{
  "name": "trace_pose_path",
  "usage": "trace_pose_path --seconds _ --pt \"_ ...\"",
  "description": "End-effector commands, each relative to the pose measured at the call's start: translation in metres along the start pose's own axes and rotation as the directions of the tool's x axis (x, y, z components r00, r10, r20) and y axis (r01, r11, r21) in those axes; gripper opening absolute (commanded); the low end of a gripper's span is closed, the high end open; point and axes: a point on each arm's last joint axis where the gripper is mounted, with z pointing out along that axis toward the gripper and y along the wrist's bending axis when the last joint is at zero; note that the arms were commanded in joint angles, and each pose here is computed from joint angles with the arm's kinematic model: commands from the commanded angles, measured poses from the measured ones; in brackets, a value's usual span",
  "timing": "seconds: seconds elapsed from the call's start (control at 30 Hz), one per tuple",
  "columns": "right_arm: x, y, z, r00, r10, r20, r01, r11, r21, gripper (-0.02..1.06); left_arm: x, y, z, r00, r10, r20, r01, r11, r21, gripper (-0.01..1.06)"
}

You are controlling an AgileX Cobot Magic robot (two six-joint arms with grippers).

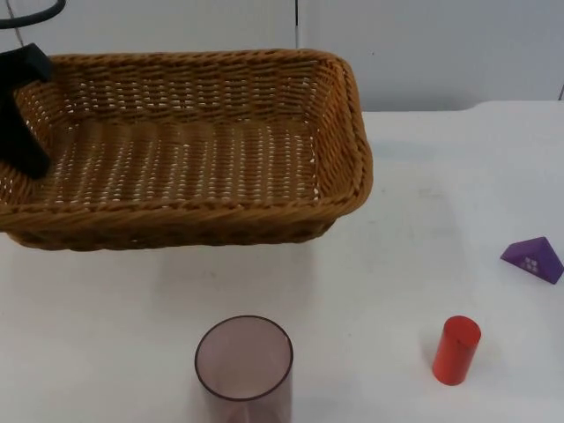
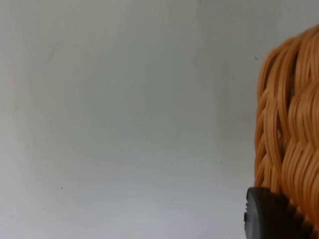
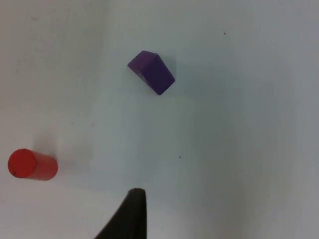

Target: Pick up the basket with the left hand and place the triangular block into the basket with the right hand.

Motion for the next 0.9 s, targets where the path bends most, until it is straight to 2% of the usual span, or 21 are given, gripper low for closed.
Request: trace_pose_path --seconds 0.0,0.1,0.2,0.33,0.4,0.43,0.57,0.63,0.73,0.8,0.83,0.87 --pt "-0.003 0.002 -0.003 1.000 -0.003 0.021 0.004 1.000 -0.026 1.05 0.000 -0.003 -0.005 1.000 -0.011 0.004 0.011 1.000 0.025 0.00" --pt "-0.011 0.007 -0.006 0.998 -0.046 0.053 0.050 0.996 -0.075 1.05 0.000 -0.003 -0.005 1.000 -0.011 0.004 0.011 1.000 0.025 0.00" --pt "-0.032 0.011 -0.006 0.994 -0.084 0.075 0.093 0.988 -0.125 1.05 0.000 -0.003 -0.005 1.000 -0.011 0.004 0.011 1.000 0.025 0.00" --pt "-0.053 0.012 0.012 0.995 -0.101 0.019 0.103 0.985 -0.136 1.05 0.000 -0.003 -0.005 1.000 -0.011 0.004 0.011 1.000 0.025 0.00" --pt "-0.063 0.011 0.032 0.988 -0.149 -0.044 0.142 0.979 -0.148 1.05 0.000 -0.003 -0.005 1.000 -0.011 0.004 0.011 1.000 0.025 0.00" --pt "-0.063 0.011 0.032 0.988 -0.149 -0.044 0.142 0.979 -0.148 1.05 0.000 -0.003 -0.005 1.000 -0.011 0.004 0.011 1.000 0.025 0.00" --pt "-0.081 0.010 0.088 0.957 -0.235 -0.167 0.205 0.962 -0.182 1.05 0.000 -0.003 -0.005 1.000 -0.012 0.007 0.011 1.000 0.023 0.00" --pt "-0.082 0.010 0.095 0.953 -0.244 -0.179 0.211 0.959 -0.187 1.05 0.000 -0.003 -0.005 1.000 -0.012 0.007 0.011 1.000 0.023 0.00" --pt "-0.089 0.011 0.129 0.921 -0.310 -0.238 0.259 0.940 -0.224 1.04 0.000 -0.003 -0.005 1.000 -0.012 0.009 0.011 1.000 0.023 0.00" --pt "-0.093 0.019 0.154 0.880 -0.386 -0.276 0.326 0.915 -0.240 1.01 0.000 -0.003 -0.004 1.000 -0.012 0.007 0.012 1.000 0.023 0.00" --pt "-0.093 0.019 0.154 0.880 -0.386 -0.276 0.326 0.915 -0.240 1.01 0.000 -0.003 -0.004 1.000 -0.012 0.007 0.012 1.000 0.023 0.00" --pt "-0.096 0.024 0.161 0.867 -0.418 -0.271 0.361 0.902 -0.237 1.00 0.000 -0.003 -0.004 1.000 -0.012 0.007 0.012 1.000 0.023 0.00"
